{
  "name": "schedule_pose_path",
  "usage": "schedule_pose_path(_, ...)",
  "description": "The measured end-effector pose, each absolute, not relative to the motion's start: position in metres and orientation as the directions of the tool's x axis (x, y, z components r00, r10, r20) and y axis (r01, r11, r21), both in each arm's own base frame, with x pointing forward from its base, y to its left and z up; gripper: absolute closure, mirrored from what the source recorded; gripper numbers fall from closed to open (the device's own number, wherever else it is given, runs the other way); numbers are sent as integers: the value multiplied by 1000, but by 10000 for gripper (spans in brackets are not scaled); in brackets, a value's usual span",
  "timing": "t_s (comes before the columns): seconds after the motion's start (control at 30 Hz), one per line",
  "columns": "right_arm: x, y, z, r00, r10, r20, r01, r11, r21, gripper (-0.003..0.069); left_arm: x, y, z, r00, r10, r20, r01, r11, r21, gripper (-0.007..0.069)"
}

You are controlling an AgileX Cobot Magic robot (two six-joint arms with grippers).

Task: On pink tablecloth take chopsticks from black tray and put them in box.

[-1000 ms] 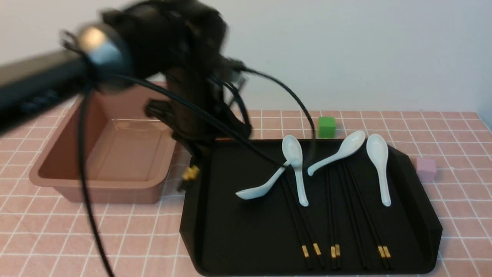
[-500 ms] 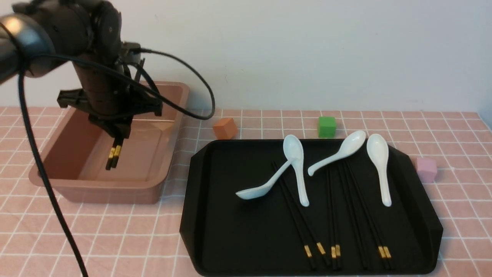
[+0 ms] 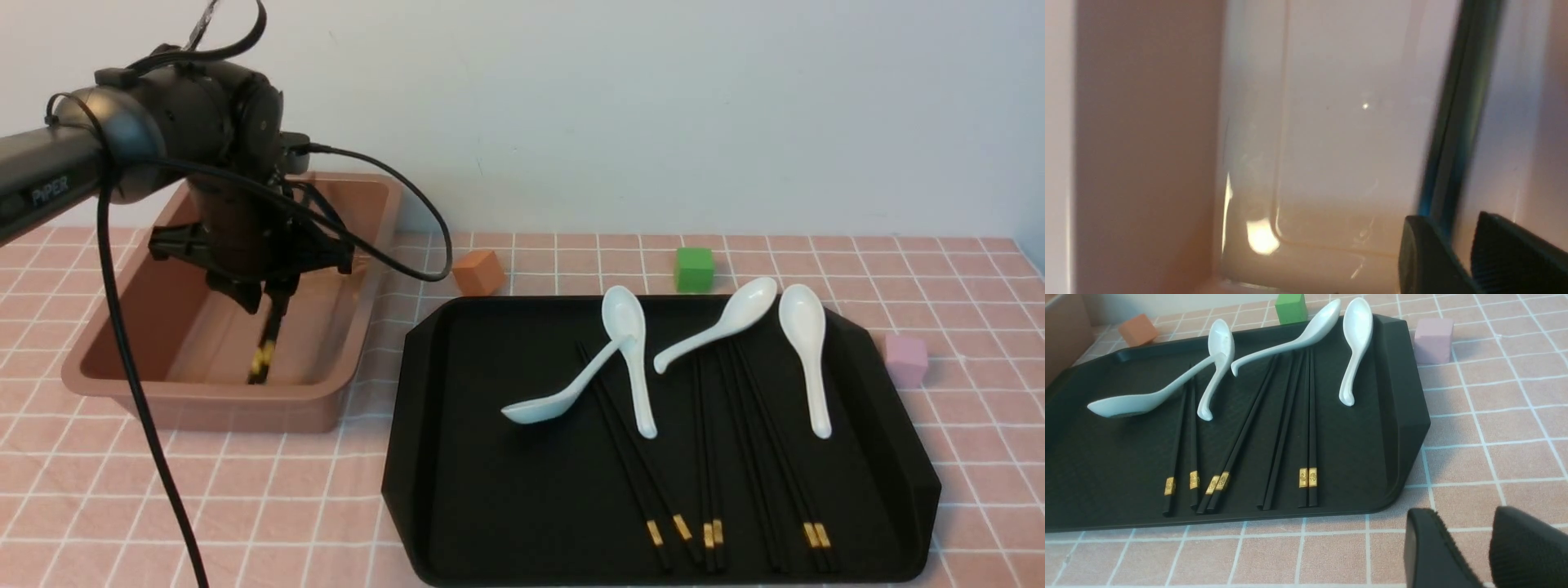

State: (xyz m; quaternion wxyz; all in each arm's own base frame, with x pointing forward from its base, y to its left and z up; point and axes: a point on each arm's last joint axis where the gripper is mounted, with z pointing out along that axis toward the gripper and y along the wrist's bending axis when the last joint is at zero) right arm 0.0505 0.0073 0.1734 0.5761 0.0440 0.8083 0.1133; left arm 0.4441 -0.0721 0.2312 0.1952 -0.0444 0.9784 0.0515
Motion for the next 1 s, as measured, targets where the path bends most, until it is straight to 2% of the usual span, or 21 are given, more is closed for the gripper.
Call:
schedule_pose_path(0.07, 50, 7, 173, -332, 202, -921, -59, 970, 234, 419, 441, -71, 230, -932, -72, -356, -114, 989, 97, 383)
schedule_pose_path(0.17, 50, 7, 173, -332, 202, -921, -59, 970, 234, 419, 438, -70, 232, -938, -74, -338, -118, 987, 110, 366)
schedule_pose_path(0.27, 50, 7, 173, -332, 202, -921, -59, 970, 234, 419, 432, -69, 250, -929, -83, -359, -125, 988, 95, 365)
schedule_pose_path(0.37, 50, 7, 173, -332, 202, -921, -59, 970, 234, 419, 418, -69, 287, -903, -113, -416, -138, 990, 31, 393)
schedule_pose_path(0.4, 50, 7, 173, -332, 202, -921, -59, 970, 234, 419, 416, -69, 290, -900, -117, -419, -139, 990, 22, 397)
schedule_pose_path(0.53, 50, 7, 173, -332, 202, -921, -59, 970, 234, 419, 377, -68, 362, -834, -152, -530, -117, 988, -99, 521)
schedule_pose_path(0.63, 50, 7, 173, -332, 202, -921, -59, 970, 234, 419, 340, -66, 401, -780, -151, -608, -57, 984, -170, 637)
schedule_pose_path(0.7, 50, 7, 173, -332, 202, -921, -59, 970, 234, 419, 313, -64, 418, -742, -156, -652, -21, 978, -209, 638)
schedule_pose_path(0.77, 50, 7, 173, -332, 202, -921, -59, 970, 234, 419, 300, -63, 418, -735, -163, -659, -10, 973, -229, 638)
schedule_pose_path(0.83, 50, 7, 173, -332, 202, -921, -59, 970, 234, 419, 264, -58, 417, -703, -180, -688, 15, 963, -268, 638)
schedule_pose_path(1.0, 50, 7, 173, -332, 202, -921, -59, 970, 234, 419, 208, -48, 392, -637, -183, -749, 58, 957, -284, 638)
